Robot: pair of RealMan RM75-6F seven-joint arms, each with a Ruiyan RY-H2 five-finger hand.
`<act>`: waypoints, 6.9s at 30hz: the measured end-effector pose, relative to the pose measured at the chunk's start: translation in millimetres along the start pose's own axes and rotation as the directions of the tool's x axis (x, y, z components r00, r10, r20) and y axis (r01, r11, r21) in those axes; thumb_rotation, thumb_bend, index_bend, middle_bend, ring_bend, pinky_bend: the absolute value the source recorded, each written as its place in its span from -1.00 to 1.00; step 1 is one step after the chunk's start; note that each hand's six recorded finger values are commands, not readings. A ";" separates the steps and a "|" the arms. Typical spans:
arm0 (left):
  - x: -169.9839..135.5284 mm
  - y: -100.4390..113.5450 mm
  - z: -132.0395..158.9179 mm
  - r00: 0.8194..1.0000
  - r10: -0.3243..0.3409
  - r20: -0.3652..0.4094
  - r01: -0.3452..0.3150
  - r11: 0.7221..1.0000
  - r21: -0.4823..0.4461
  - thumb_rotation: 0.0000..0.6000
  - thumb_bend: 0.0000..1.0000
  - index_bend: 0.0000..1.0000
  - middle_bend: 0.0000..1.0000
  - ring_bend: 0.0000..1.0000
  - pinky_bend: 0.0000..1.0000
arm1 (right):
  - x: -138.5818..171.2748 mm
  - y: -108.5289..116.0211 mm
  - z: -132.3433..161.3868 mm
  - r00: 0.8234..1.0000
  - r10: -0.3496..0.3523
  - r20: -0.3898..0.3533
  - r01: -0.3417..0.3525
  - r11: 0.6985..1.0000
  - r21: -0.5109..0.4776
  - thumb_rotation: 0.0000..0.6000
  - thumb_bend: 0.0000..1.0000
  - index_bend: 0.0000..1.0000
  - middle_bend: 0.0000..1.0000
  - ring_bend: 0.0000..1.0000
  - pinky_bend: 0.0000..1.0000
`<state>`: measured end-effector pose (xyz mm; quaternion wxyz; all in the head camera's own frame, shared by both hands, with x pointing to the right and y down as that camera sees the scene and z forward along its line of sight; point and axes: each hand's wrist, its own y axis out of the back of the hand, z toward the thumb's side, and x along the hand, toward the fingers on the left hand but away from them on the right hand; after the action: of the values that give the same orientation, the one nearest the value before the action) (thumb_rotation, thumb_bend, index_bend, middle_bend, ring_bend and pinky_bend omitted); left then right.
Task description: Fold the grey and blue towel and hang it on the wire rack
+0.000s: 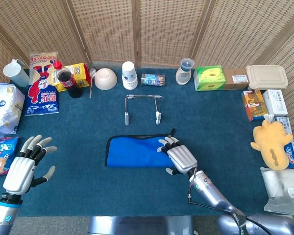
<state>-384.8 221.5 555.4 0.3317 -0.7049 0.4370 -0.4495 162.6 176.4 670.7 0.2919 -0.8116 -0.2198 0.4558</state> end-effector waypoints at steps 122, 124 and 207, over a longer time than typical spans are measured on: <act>137.6 -147.6 44.8 0.830 -0.372 0.416 -0.010 0.736 0.677 1.00 -0.57 -1.00 -1.00 -1.00 -1.00 | 167.8 92.5 -127.1 0.835 -0.393 0.386 0.439 0.897 -0.038 1.00 -0.38 -0.65 -0.80 -1.00 -1.00; 138.7 -150.6 47.3 0.827 -0.374 0.420 -0.012 0.735 0.678 1.00 -0.57 -1.00 -1.00 -1.00 -1.00 | 168.7 92.5 -127.5 0.834 -0.393 0.388 0.441 0.897 -0.038 1.00 -0.38 -0.65 -0.80 -1.00 -1.00; 163.9 -170.9 94.1 0.774 -0.338 0.535 0.036 0.867 0.496 1.00 -0.51 -0.40 -0.76 -1.00 -1.00 | 197.3 100.4 -131.2 0.786 -0.430 0.445 0.499 0.866 -0.044 1.00 -0.38 -0.66 -0.81 -1.00 -1.00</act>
<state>-208.5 146.7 723.5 0.5627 -0.7530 0.1140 -0.3215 381.8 189.9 536.7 0.2753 -0.6350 -0.5063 0.5144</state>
